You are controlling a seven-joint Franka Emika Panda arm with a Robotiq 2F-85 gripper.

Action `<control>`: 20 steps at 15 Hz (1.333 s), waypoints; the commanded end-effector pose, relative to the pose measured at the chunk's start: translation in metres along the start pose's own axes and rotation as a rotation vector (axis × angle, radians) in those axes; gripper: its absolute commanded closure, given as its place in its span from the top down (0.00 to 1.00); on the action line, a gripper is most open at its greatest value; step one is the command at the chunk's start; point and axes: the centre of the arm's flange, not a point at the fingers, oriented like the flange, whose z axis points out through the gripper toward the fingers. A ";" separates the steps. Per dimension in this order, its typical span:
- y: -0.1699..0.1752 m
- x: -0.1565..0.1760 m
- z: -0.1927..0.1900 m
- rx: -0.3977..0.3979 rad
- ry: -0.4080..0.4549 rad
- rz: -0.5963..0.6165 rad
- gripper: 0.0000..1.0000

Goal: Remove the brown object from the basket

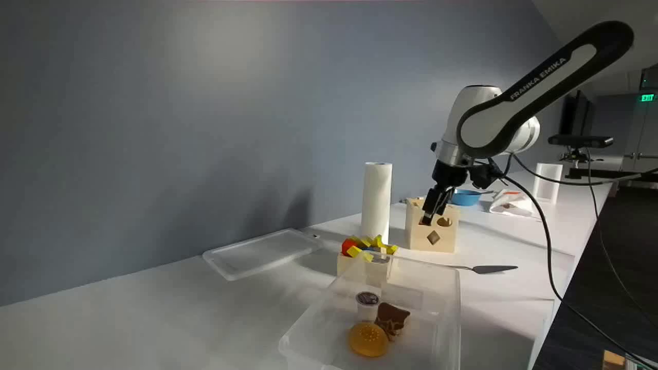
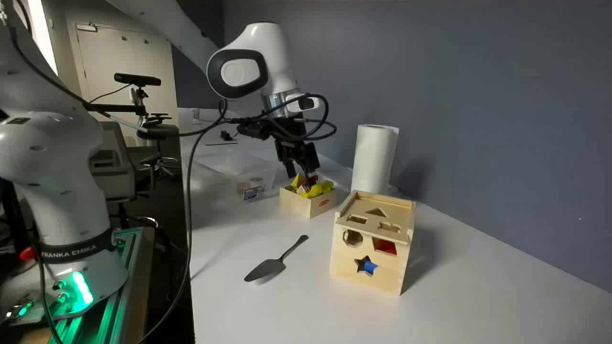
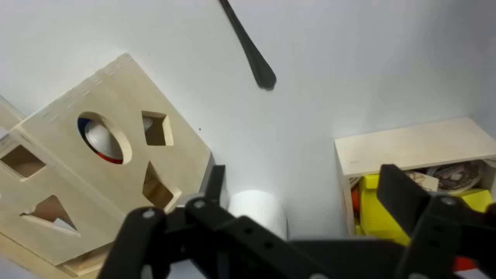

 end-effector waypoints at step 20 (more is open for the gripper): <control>-0.111 -0.028 -0.076 0.074 -0.029 -0.163 1.00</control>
